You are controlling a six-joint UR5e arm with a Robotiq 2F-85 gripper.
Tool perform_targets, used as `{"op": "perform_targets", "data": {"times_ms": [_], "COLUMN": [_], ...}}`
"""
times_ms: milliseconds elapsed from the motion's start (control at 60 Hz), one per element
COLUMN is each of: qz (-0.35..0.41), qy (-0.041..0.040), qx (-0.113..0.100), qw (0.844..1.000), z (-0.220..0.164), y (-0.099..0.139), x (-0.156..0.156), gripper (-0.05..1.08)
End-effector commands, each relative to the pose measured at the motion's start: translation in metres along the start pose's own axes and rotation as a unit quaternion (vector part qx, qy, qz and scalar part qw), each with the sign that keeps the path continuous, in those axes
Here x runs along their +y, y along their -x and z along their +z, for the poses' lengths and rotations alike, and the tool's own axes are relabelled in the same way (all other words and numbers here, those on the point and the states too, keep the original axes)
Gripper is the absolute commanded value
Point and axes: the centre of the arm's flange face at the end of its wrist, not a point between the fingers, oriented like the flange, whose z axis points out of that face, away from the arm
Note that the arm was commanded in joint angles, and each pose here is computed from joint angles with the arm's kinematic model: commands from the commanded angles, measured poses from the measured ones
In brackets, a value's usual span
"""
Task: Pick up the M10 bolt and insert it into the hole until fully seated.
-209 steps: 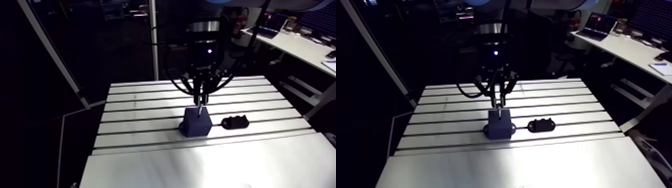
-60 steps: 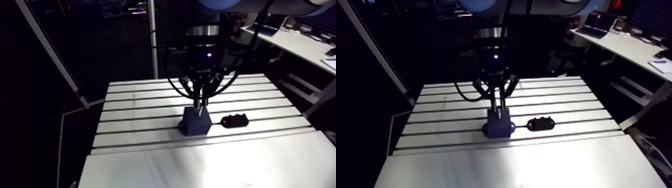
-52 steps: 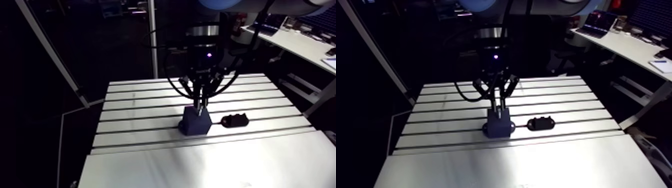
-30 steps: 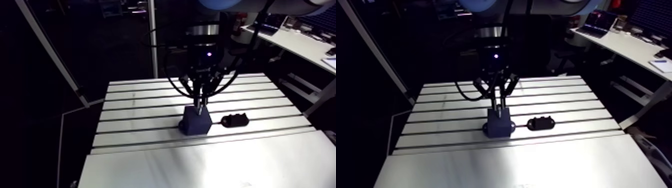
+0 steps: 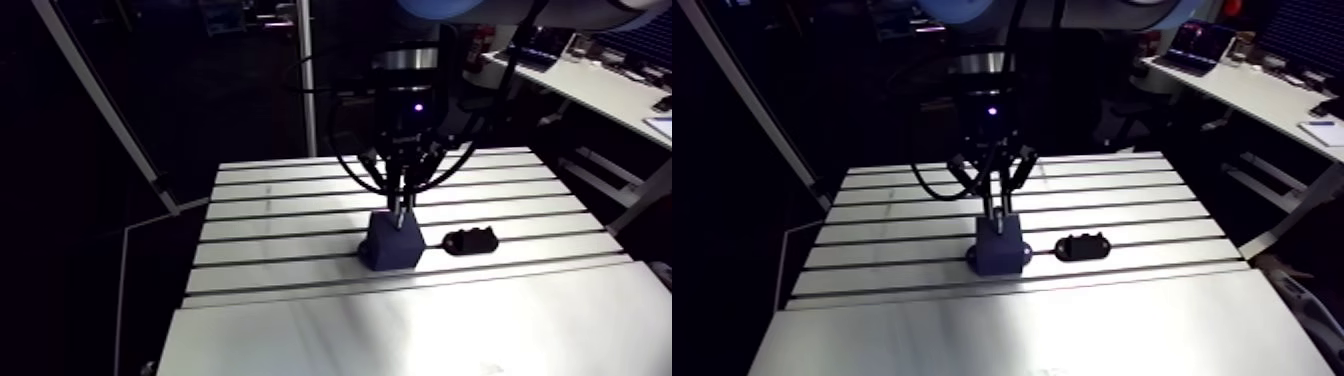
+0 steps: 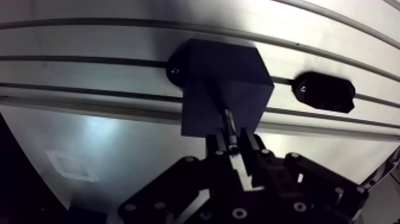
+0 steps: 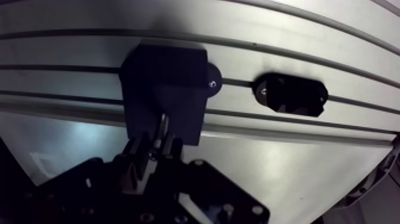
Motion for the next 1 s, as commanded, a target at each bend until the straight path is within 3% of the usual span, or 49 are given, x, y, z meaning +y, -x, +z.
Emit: {"op": "perform_targets", "data": {"times_ms": [17,1000], "qz": [0.000,0.001], "qy": [0.0001,-0.0029], "qx": [0.000,-0.005], "qw": [1.000,1.000], "z": [0.000,0.012], "y": [0.000,0.002], "x": [0.000,-0.001], "gripper": [1.08,1.08]}}
